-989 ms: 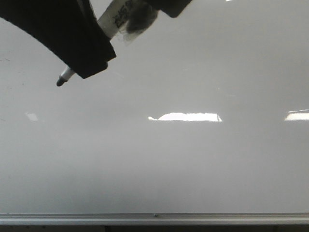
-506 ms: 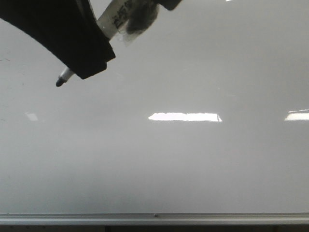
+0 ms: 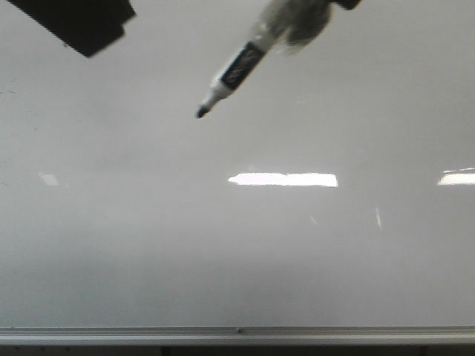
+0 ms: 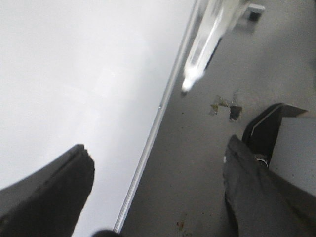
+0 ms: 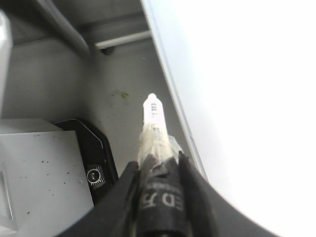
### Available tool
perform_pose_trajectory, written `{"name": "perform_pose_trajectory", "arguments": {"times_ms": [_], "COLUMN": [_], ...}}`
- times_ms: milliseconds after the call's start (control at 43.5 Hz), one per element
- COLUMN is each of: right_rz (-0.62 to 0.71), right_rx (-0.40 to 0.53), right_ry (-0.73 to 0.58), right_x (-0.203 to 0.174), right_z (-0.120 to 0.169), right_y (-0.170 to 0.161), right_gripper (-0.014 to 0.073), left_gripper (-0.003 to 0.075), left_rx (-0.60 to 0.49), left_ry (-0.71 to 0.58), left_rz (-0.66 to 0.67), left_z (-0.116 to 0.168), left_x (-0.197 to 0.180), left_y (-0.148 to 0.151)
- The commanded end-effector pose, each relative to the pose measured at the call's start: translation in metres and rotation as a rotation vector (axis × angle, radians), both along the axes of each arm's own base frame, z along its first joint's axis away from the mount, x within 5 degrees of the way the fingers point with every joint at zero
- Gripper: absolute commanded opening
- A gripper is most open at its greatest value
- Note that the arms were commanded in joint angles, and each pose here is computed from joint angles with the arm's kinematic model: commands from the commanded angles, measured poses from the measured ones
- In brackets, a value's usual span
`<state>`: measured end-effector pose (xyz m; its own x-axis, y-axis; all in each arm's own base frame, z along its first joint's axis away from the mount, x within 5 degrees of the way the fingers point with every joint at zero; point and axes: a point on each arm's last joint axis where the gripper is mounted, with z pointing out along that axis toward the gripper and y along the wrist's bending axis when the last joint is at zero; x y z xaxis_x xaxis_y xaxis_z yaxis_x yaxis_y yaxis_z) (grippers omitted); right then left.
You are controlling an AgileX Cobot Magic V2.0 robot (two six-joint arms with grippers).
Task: Write number 2 on whiteboard
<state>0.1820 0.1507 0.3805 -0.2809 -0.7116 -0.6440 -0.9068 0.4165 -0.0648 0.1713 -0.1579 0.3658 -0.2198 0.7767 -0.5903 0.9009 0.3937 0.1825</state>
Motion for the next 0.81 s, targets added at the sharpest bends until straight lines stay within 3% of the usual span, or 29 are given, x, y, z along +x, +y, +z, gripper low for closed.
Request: {"name": "perform_pose_trajectory", "arguments": {"times_ms": [0, 138, 345, 552, 782], "right_rz": [-0.157, -0.366, -0.548, -0.677, -0.782], "right_rx": [0.069, 0.132, 0.207, 0.328, 0.461], "right_ry": [-0.022, 0.007, -0.109, -0.274, -0.401], "right_x": [-0.005, -0.014, -0.040, -0.053, -0.037], "right_z": [0.023, 0.029, 0.020, -0.017, -0.052], "right_y": [-0.025, -0.058, -0.093, -0.108, -0.111], "right_gripper": [-0.0021, -0.0021, -0.0021, -0.0040, -0.0066], "left_gripper": [0.0531, 0.0531, 0.0531, 0.0531, 0.0531], "left_rx": [-0.126, -0.163, -0.161, -0.170, -0.186], "left_ry": [-0.060, -0.056, -0.060, -0.067, -0.088], "left_rz": [0.119, 0.246, 0.299, 0.302, 0.306], "left_z": [0.022, 0.023, 0.019, 0.017, 0.019], "left_x": [-0.004, -0.006, -0.007, -0.006, -0.005], "left_y": [0.020, 0.043, 0.055, 0.055, 0.054]}}
